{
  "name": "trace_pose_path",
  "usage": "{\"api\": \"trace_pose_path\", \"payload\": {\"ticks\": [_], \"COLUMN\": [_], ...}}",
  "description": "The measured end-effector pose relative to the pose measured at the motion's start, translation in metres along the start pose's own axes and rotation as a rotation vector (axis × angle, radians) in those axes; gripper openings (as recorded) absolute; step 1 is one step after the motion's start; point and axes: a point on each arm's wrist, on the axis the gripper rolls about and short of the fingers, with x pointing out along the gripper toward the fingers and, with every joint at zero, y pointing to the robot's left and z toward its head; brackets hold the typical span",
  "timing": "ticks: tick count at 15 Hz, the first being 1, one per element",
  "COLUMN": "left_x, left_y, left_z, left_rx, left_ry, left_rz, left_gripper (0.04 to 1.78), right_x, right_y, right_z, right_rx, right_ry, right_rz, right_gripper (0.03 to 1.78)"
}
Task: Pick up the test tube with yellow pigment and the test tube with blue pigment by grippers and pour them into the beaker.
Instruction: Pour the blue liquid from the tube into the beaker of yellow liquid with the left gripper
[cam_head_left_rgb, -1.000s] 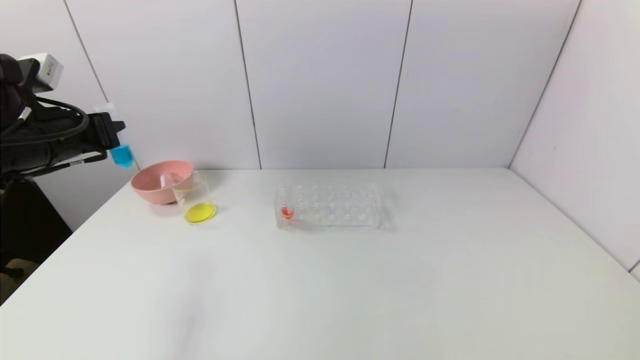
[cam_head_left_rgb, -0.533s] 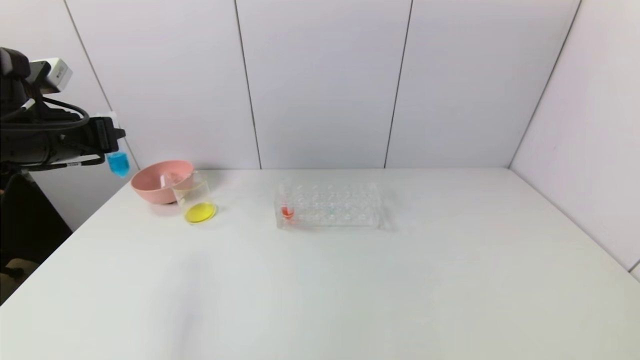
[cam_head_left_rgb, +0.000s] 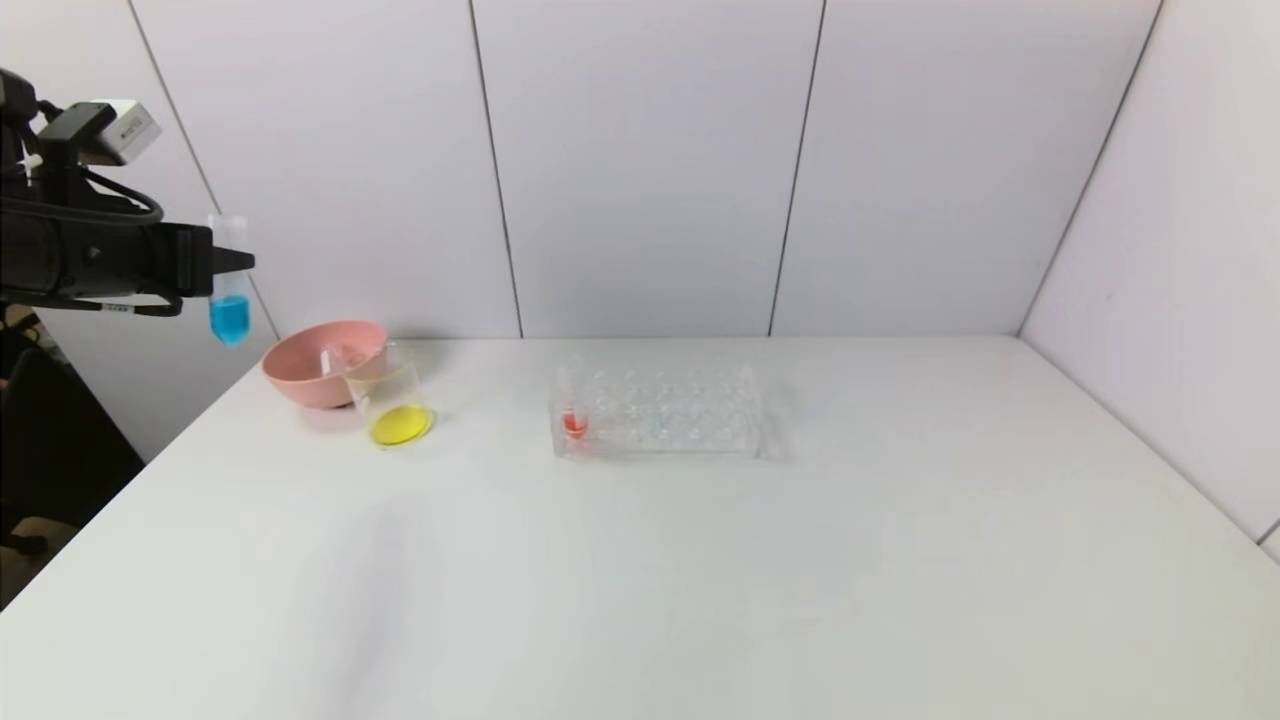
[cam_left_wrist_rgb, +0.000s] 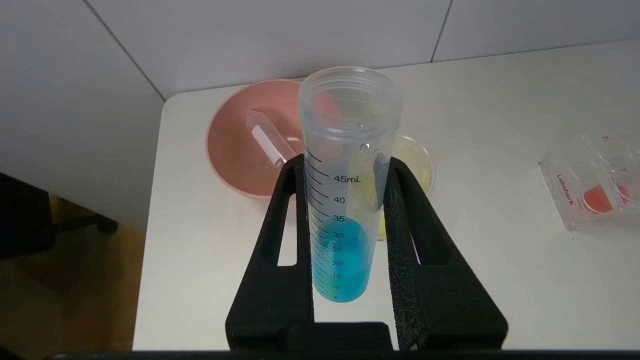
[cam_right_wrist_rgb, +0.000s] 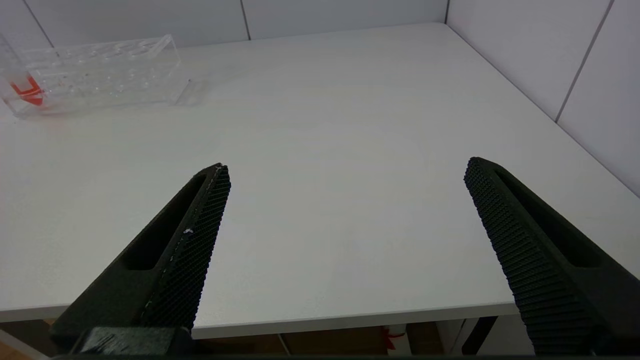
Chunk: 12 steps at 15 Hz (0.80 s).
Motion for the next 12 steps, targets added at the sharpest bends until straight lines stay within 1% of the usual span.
{"api": "trace_pose_path", "payload": {"ticks": [1,4,7,9,12], "left_x": [0.004,0.017,0.032,0.040,0.050], "left_y": [0.005,0.020,0.028,0.034,0.044], "left_z": [0.000,-0.004,-0.009,-0.009,-0.013], "left_rx": [0.034,0.122,0.159,0.224,0.321], "left_ry": [-0.004,0.004,0.002,-0.009,-0.026], "left_rz": [-0.023,-0.050,-0.109,-0.133,-0.201], "left_gripper": [0.44,0.44,0.44,0.44,0.44], "right_x": [0.000,0.000,0.000,0.000,0.000], "right_y": [0.000,0.000,0.000,0.000,0.000], "right_z": [0.000,0.000,0.000,0.000,0.000], "right_rx": [0.000,0.000,0.000,0.000,0.000], "right_ry": [0.000,0.000,0.000,0.000,0.000], "right_rz": [0.000,0.000,0.000,0.000,0.000], "right_gripper": [1.71,1.71,1.71,1.71,1.71]}}
